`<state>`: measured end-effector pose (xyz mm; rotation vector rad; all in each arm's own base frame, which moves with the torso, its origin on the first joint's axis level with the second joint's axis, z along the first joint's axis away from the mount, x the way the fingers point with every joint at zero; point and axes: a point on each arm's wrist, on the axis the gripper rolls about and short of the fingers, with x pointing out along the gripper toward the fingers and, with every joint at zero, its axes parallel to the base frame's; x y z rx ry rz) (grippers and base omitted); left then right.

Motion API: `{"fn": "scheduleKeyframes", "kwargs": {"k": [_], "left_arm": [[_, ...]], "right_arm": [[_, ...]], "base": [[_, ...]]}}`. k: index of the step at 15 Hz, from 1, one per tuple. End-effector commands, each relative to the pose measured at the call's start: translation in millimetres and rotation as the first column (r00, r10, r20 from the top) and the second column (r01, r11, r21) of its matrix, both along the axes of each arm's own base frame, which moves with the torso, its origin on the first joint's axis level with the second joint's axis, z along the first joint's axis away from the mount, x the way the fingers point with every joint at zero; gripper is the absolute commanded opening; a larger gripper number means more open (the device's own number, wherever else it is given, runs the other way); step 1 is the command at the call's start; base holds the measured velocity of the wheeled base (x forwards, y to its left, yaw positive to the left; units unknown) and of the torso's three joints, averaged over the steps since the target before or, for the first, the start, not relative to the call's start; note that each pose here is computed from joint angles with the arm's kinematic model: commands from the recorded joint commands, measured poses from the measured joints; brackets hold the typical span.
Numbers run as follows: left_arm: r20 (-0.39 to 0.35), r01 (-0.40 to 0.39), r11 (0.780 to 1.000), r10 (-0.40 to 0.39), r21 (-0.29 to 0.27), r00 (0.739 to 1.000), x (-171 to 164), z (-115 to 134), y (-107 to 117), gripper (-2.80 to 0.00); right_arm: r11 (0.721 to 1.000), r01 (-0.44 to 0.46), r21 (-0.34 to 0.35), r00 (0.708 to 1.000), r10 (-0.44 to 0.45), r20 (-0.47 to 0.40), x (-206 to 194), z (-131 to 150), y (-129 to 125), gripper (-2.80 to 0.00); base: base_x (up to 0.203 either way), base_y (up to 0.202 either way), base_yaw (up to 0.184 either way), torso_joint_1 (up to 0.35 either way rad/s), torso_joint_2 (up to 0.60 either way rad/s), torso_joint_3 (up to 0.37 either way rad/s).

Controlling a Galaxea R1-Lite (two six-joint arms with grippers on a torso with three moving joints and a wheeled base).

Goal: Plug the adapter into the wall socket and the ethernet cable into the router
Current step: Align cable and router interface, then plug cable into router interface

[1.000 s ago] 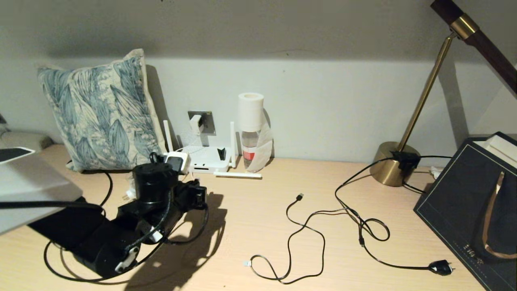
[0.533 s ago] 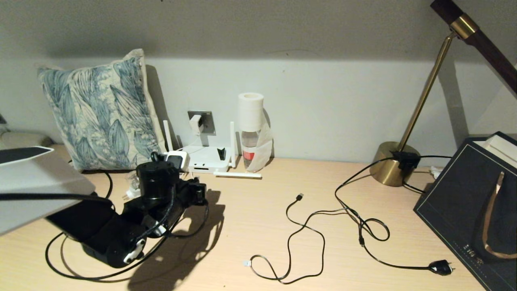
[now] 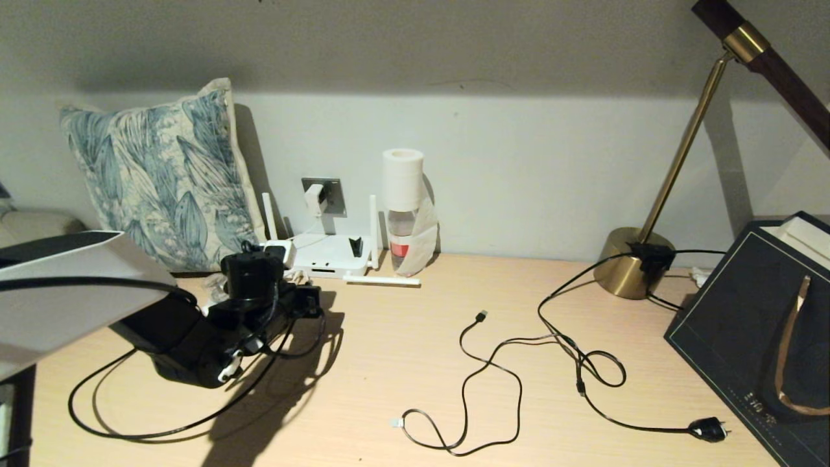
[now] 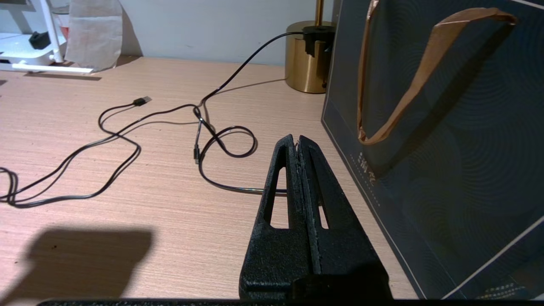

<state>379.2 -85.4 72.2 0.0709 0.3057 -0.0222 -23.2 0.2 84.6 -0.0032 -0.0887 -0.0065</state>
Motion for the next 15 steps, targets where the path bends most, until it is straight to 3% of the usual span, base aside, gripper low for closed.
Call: {"fn": "scheduleKeyframes", "kwargs": {"k": [1,6,15], "left_arm": [[-0.003,-0.004,1.0,0.004,-0.001,1.0,12.9,-10.6,0.1,-2.8],[0.011,-0.04,0.999,0.04,-0.005,0.999,41.7,-22.3,10.1,-2.8],[-0.027,-0.013,1.0,0.012,-0.009,1.0,56.8,-23.1,10.0,-2.8]], "right_arm": [[1.0,0.0,0.0,0.999,0.0,-0.035,2.8,-9.8,0.0,-2.8],[1.0,0.0,0.0,0.999,0.0,-0.034,2.8,-9.7,0.0,-2.8],[1.0,0.0,0.0,0.999,0.0,-0.035,2.8,-9.8,0.0,-2.8]], "base": [[0.0,0.0,0.0,0.0,0.0,0.0],[0.0,0.0,0.0,0.0,0.0,0.0],[0.0,0.0,0.0,0.0,0.0,0.0]]}}
